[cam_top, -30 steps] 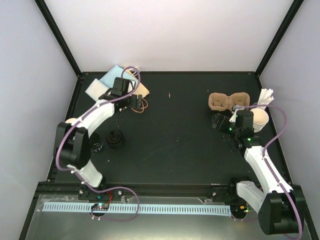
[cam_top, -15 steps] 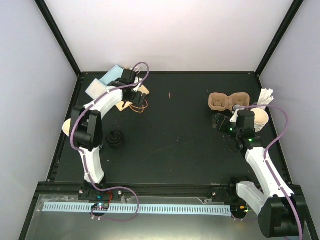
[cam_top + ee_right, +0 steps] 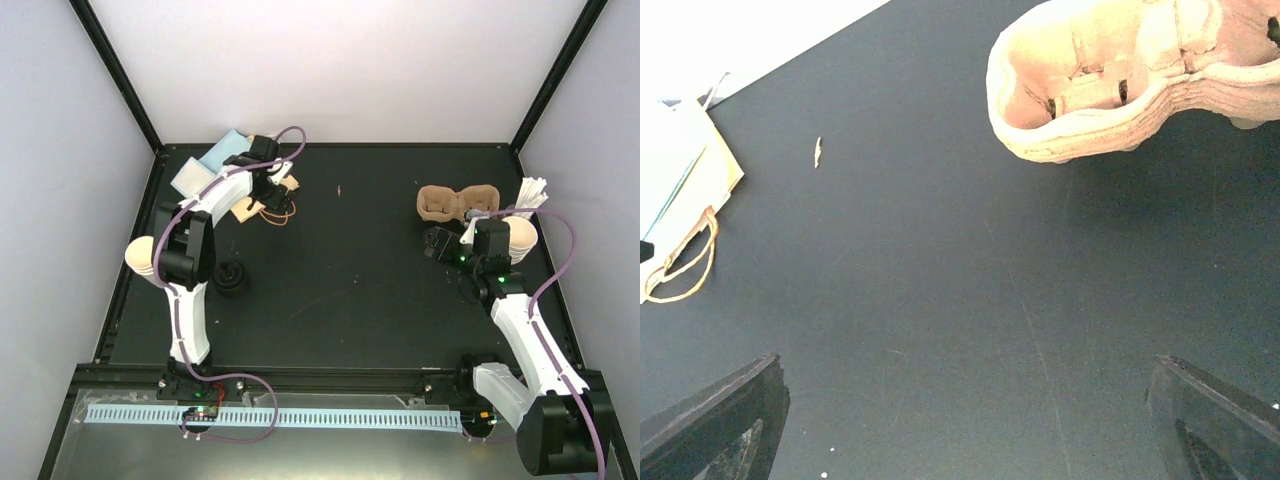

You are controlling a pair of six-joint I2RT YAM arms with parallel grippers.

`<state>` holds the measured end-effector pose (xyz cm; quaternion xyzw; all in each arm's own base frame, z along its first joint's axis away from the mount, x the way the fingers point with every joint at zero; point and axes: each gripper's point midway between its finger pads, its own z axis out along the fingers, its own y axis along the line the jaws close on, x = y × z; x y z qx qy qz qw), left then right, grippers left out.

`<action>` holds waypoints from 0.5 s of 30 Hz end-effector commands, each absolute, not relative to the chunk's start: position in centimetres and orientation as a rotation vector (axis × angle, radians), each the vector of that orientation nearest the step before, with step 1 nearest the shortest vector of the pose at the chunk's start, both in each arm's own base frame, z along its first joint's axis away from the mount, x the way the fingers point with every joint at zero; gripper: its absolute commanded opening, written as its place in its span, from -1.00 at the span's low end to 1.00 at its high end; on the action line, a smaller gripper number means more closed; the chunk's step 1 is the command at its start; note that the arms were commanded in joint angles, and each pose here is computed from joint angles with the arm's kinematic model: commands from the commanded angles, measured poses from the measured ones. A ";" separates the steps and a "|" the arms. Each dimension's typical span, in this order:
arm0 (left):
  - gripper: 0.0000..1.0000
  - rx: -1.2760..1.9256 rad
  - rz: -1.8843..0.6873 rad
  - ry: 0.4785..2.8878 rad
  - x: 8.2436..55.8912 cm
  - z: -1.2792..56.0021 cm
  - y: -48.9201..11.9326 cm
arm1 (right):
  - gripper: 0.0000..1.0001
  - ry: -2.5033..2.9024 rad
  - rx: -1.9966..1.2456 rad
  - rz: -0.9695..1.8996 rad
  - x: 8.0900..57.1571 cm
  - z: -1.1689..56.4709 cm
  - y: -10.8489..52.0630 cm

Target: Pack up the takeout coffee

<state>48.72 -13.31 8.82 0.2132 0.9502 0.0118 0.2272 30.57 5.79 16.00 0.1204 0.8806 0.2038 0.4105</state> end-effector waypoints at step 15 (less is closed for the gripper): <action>0.78 0.850 -0.142 2.707 47.1 5.7 -16.4 | 1.00 2.193 0.270 0.528 30.7 17.4 6.1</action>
